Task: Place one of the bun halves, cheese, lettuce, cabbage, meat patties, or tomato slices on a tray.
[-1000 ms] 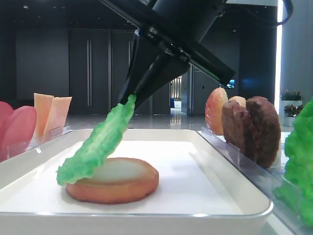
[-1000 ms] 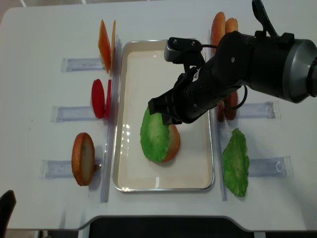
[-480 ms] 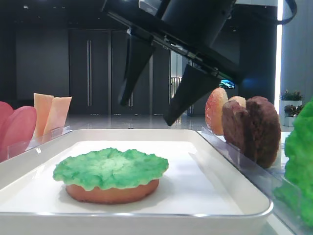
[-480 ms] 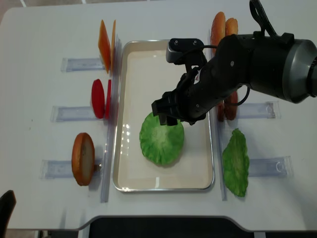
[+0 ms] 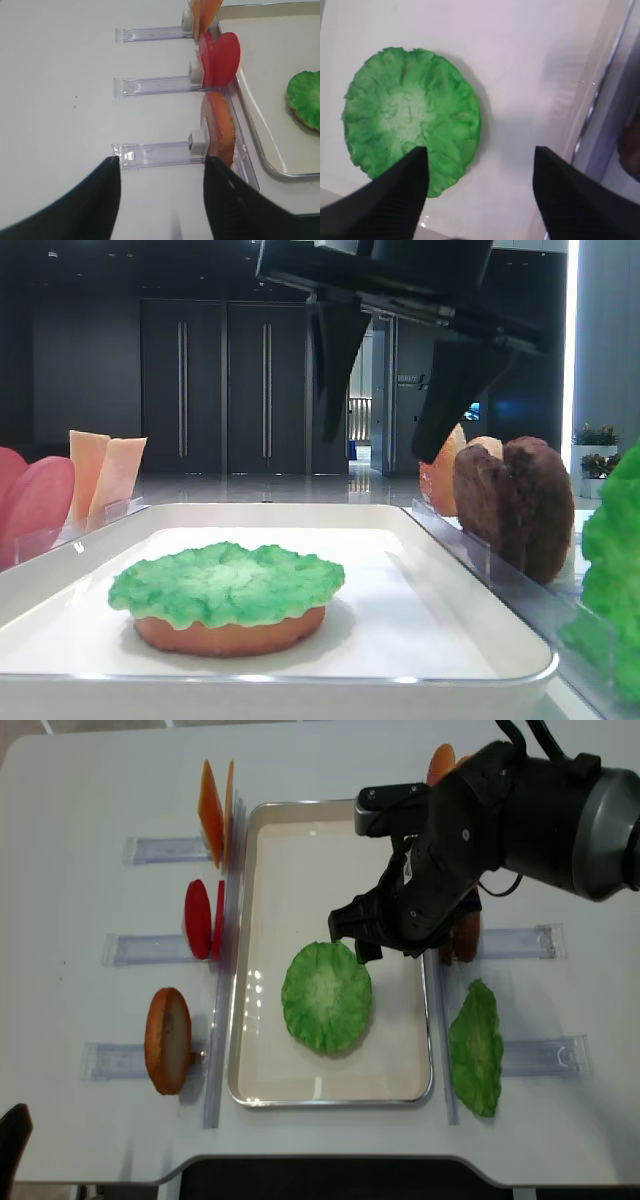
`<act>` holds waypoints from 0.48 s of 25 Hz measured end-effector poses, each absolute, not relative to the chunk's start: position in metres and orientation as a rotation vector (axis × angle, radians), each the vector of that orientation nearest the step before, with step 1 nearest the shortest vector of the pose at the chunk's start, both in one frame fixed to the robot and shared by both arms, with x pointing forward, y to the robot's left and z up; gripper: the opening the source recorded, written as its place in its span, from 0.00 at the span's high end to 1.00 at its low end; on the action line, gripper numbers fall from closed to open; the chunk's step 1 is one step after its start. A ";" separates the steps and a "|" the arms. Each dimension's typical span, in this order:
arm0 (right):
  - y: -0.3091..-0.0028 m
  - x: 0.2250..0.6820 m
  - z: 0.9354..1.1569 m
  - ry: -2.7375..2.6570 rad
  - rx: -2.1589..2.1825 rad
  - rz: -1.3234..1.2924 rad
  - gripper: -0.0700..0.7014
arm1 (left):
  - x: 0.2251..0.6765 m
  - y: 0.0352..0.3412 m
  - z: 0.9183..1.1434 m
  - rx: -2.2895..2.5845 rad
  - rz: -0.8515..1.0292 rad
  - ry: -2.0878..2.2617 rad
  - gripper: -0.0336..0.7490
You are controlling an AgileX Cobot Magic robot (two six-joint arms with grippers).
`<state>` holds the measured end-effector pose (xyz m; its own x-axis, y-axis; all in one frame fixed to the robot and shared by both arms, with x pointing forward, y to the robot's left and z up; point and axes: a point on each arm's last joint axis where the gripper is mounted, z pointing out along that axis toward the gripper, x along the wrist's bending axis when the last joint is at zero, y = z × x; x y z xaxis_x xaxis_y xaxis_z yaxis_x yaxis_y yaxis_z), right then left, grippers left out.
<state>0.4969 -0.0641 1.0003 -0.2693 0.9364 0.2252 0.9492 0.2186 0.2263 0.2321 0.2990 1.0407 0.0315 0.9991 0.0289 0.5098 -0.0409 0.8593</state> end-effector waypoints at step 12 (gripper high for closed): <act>-0.080 0.511 1.056 -2.535 -1.968 -0.332 0.35 | 0.232 0.299 1.041 1.633 0.917 1.555 0.43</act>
<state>0.5109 -0.0798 1.0561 -0.2535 0.9655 0.0588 0.9482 0.2360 0.2127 0.2321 0.2990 1.0407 0.0320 0.9990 0.0296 0.5098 -0.0418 0.8593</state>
